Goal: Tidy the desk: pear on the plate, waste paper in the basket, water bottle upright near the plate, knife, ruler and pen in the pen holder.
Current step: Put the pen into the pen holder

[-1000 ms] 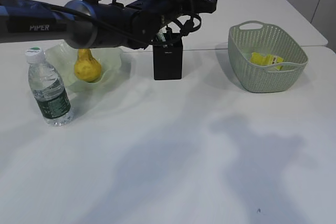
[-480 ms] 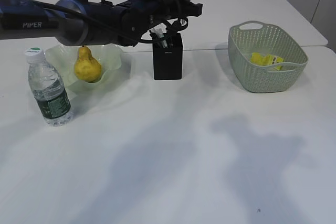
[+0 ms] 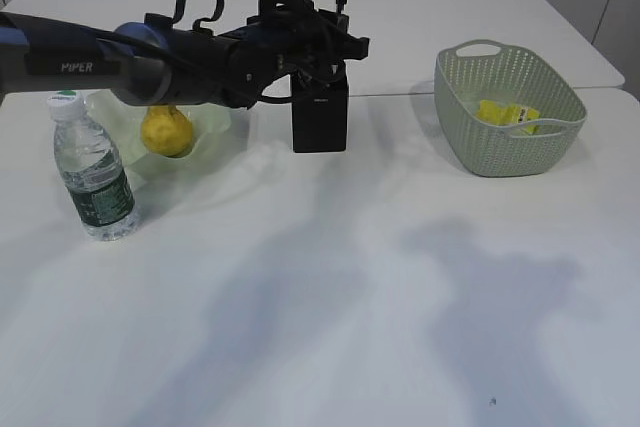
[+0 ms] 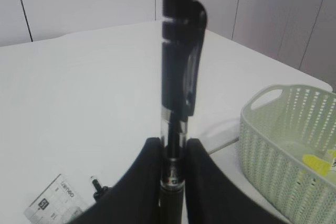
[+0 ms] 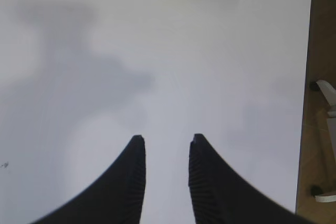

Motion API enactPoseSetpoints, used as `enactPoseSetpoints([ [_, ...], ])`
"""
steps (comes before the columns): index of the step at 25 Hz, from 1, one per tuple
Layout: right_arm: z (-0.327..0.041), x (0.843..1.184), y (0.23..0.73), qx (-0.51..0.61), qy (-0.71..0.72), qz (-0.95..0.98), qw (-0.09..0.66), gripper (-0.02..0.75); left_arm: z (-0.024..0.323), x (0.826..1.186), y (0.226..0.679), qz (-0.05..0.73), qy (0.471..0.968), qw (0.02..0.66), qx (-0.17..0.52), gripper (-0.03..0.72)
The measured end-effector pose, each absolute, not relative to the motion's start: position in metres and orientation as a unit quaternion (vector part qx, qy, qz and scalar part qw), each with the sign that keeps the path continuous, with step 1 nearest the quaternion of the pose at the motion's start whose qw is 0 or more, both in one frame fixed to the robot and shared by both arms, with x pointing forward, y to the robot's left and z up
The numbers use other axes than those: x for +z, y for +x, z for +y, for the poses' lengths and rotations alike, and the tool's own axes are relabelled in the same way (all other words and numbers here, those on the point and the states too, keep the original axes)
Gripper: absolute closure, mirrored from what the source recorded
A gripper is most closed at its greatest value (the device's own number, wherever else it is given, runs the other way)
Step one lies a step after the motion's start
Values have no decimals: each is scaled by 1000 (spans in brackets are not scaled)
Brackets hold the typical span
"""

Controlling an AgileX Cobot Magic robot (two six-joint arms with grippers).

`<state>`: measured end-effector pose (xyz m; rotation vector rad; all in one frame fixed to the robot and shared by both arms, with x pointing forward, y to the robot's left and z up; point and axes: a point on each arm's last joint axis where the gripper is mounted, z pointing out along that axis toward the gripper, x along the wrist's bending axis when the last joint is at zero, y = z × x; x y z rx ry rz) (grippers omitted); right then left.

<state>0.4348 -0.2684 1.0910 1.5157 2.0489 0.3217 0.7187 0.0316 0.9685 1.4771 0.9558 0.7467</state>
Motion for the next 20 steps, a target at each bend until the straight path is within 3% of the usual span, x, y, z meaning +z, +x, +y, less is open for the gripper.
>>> enactPoseSetpoints([
  [12, -268, 1092, 436, 129, 564, 764, 287, 494, 48, 961, 728, 432, 622, 569, 321, 624],
  [20, -268, 1092, 436, 130, 566, 762, 287, 494, 47, 935, 730, 443, 636, 551, 310, 624],
])
